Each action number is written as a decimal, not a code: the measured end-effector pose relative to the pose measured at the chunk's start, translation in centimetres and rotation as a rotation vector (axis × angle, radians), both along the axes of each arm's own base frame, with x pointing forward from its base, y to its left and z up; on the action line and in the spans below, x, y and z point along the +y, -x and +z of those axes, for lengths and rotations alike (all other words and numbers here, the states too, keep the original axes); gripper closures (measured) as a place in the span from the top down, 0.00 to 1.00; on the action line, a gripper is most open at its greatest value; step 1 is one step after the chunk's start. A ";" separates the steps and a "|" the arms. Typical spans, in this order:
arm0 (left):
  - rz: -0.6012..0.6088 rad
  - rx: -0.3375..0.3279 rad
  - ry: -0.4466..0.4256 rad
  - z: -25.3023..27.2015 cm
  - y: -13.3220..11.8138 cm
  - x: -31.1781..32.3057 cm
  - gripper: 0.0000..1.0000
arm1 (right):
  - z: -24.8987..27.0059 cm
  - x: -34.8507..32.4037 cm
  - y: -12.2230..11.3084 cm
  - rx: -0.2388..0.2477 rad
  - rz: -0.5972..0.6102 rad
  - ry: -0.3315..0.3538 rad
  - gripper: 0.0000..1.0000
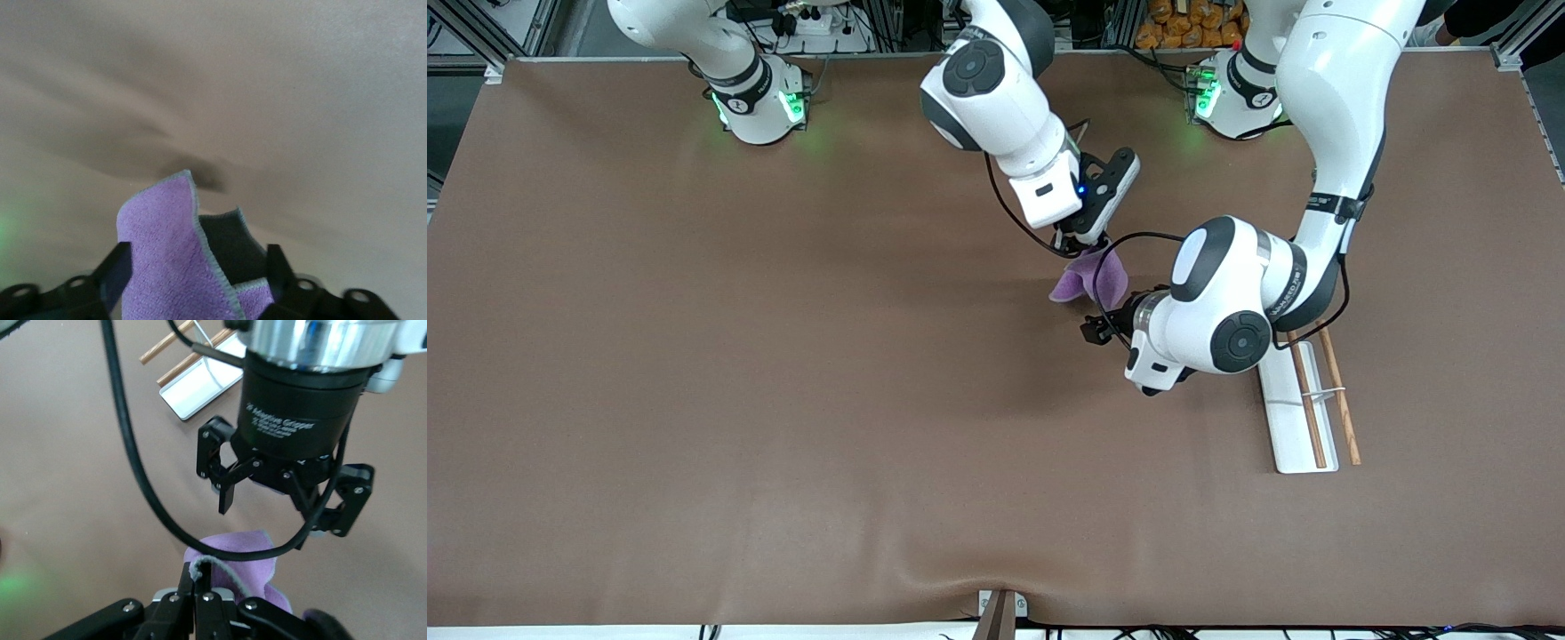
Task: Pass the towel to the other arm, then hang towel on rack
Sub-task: 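Carry the towel while the left gripper reaches toward it, then grasp the hanging towel with the left gripper below the right gripper, then open the right gripper while the left gripper pulls the towel away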
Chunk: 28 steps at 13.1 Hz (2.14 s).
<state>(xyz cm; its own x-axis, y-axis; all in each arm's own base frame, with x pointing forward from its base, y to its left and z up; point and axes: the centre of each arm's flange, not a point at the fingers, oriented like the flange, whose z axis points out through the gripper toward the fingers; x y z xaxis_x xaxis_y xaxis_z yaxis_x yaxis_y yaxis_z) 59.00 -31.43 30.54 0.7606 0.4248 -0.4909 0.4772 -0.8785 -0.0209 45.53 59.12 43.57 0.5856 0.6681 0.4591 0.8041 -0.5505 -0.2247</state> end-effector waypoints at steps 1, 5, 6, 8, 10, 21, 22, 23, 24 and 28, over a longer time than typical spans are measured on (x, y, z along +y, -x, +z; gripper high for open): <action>0.000 0.009 -0.005 0.0 0.2 -0.1 0.75 | 0.0 -0.2 -0.2 0.004 -0.006 -0.003 0.02; 0.004 0.034 -0.018 -0.1 0.5 0.0 0.59 | 0.0 -0.3 -0.4 0.008 -0.011 -0.006 0.02; 0.009 0.037 -0.021 -0.1 0.5 0.0 0.50 | 0.0 -0.3 -0.4 0.009 -0.011 -0.006 0.02; 0.013 0.040 -0.024 -0.1 0.5 0.0 0.30 | 0.0 -0.3 -0.4 0.010 -0.011 -0.007 0.02; 0.014 0.039 -0.024 -0.1 0.5 0.0 0.27 | 0.0 -0.3 -0.4 0.010 -0.012 -0.007 0.02; 0.040 0.005 -0.010 5.3 -1.6 2.6 0.03 | 0.0 -0.3 -0.4 0.011 -0.012 -0.008 0.02; 0.047 -0.002 -0.006 6.2 -1.9 3.4 0.03 | 0.0 -0.3 -0.4 0.011 -0.012 -0.008 0.08; 0.045 -0.008 0.001 7.1 -2.2 4.4 0.03 | 0.0 -0.3 -0.4 0.011 -0.012 -0.008 0.17; 0.036 -0.016 0.013 7.9 -2.5 5.6 0.03 | 0.0 -0.3 -0.4 0.011 -0.012 -0.008 0.29; -0.034 -0.063 0.072 10.0 -4.2 12.6 0.03 | 0.0 -0.3 -0.4 0.011 -0.012 -0.008 0.74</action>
<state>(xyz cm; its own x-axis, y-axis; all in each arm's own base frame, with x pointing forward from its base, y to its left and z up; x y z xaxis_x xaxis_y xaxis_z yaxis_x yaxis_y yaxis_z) 63.22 -18.81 40.58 0.8045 0.3635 -0.4698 0.4452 -0.8925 0.0718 45.94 58.80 43.59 0.5988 0.6574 0.4575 0.7947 -0.5584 -0.2378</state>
